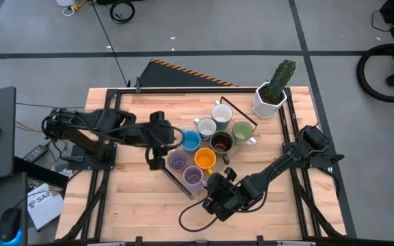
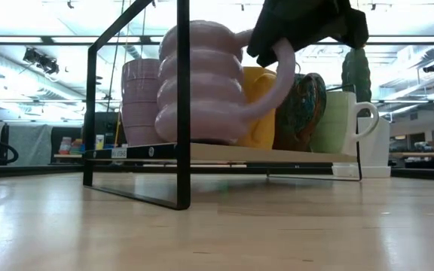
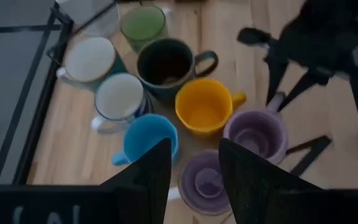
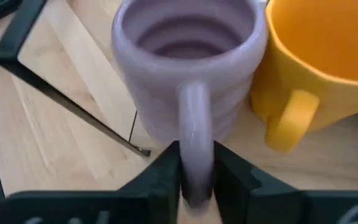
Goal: Place coffee mugs
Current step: Put the purple cup on the shelf, then adjust the yellow cup
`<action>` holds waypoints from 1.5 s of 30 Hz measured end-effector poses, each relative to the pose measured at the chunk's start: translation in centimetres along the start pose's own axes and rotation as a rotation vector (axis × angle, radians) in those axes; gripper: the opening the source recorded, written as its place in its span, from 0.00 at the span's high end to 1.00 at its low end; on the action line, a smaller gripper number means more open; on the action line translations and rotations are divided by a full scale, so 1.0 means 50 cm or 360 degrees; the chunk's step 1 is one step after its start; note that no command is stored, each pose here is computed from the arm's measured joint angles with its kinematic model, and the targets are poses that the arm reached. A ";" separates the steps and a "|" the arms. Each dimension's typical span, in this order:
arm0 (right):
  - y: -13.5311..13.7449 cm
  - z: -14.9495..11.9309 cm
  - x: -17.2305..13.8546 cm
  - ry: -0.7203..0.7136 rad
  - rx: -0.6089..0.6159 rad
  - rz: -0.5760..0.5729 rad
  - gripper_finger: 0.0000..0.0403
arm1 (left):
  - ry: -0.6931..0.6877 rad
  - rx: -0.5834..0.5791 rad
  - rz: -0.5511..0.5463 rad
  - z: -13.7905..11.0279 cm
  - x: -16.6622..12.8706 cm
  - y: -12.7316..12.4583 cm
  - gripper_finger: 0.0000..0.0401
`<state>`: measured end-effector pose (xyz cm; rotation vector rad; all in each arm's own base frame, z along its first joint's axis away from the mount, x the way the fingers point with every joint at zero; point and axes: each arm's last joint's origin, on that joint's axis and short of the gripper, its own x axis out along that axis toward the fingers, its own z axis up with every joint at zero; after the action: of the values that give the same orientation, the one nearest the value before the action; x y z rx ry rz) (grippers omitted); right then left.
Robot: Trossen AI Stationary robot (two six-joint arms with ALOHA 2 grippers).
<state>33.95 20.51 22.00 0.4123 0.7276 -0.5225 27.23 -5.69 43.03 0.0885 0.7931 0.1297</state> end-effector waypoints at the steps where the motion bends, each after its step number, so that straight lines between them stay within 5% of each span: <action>1: 0.000 0.000 0.000 -0.0004 0.0003 0.0002 0.76 | 0.0003 0.0008 -0.0006 -0.008 0.003 -0.003 0.65; 12: 0.006 -0.002 -0.004 -0.0044 0.0002 0.0022 0.52 | -0.0107 -0.0077 -0.0063 -0.087 0.011 -0.010 0.65; 21: 0.001 0.024 -0.037 0.0001 -0.0024 0.0058 0.52 | -0.0128 -0.0151 -0.0091 -0.125 0.000 -0.008 0.65; 26: -0.016 0.033 -0.049 -0.0029 -0.0046 -0.0076 0.52 | -0.0134 -0.0138 -0.0120 -0.127 -0.004 -0.018 0.65; 45: -0.064 0.021 0.005 -0.0039 -0.0043 -0.0266 0.53 | -0.0121 -0.0149 -0.0132 -0.130 -0.006 -0.023 0.65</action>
<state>32.81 17.35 21.98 0.3209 0.7482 -0.6729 22.48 -6.67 38.56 -0.0280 0.7125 0.0842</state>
